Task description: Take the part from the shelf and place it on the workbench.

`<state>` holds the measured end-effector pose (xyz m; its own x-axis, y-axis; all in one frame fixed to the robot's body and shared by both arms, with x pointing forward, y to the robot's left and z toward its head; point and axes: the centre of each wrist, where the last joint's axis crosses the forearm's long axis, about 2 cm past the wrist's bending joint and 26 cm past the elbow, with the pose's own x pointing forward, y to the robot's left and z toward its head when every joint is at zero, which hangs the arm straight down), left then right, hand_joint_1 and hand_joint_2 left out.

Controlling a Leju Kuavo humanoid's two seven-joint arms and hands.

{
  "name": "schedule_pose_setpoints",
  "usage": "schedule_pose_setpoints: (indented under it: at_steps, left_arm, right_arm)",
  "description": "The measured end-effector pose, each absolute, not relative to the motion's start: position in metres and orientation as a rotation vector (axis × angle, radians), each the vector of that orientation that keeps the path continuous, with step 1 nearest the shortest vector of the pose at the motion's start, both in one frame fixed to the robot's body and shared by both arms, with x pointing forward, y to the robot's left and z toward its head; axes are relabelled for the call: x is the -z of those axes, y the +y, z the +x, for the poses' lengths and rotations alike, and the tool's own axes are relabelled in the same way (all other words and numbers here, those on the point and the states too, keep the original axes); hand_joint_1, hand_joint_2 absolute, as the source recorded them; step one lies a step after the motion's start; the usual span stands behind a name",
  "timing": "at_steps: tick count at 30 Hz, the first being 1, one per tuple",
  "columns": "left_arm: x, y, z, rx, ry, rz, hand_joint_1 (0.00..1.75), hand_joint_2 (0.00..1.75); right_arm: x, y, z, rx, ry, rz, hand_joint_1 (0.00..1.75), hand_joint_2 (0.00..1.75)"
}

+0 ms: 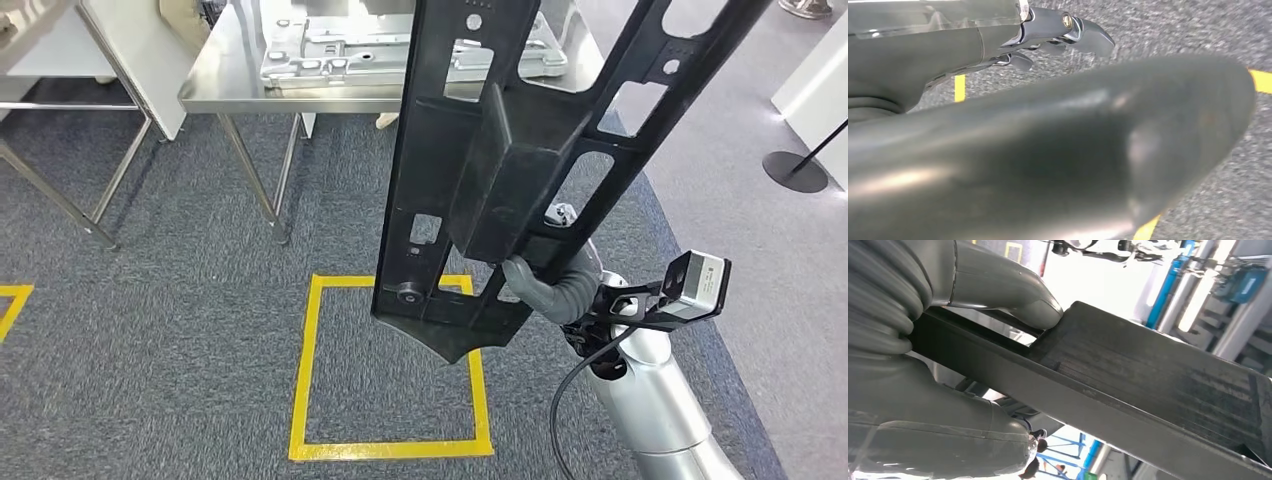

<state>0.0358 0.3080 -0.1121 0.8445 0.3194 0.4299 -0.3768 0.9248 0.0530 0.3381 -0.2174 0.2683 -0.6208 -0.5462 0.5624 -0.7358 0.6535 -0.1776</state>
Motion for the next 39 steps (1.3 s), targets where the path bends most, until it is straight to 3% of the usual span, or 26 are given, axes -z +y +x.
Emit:
schedule_pose_setpoints:
  at_steps: [39]
  left_arm:
    - [0.1121, 0.3085, 0.0362, -0.371, -0.439, 0.137, 0.00, 0.00]
  right_arm:
    - [-0.2717, -0.2145, 0.3397, -0.530, -2.426, 1.026, 1.75, 1.75]
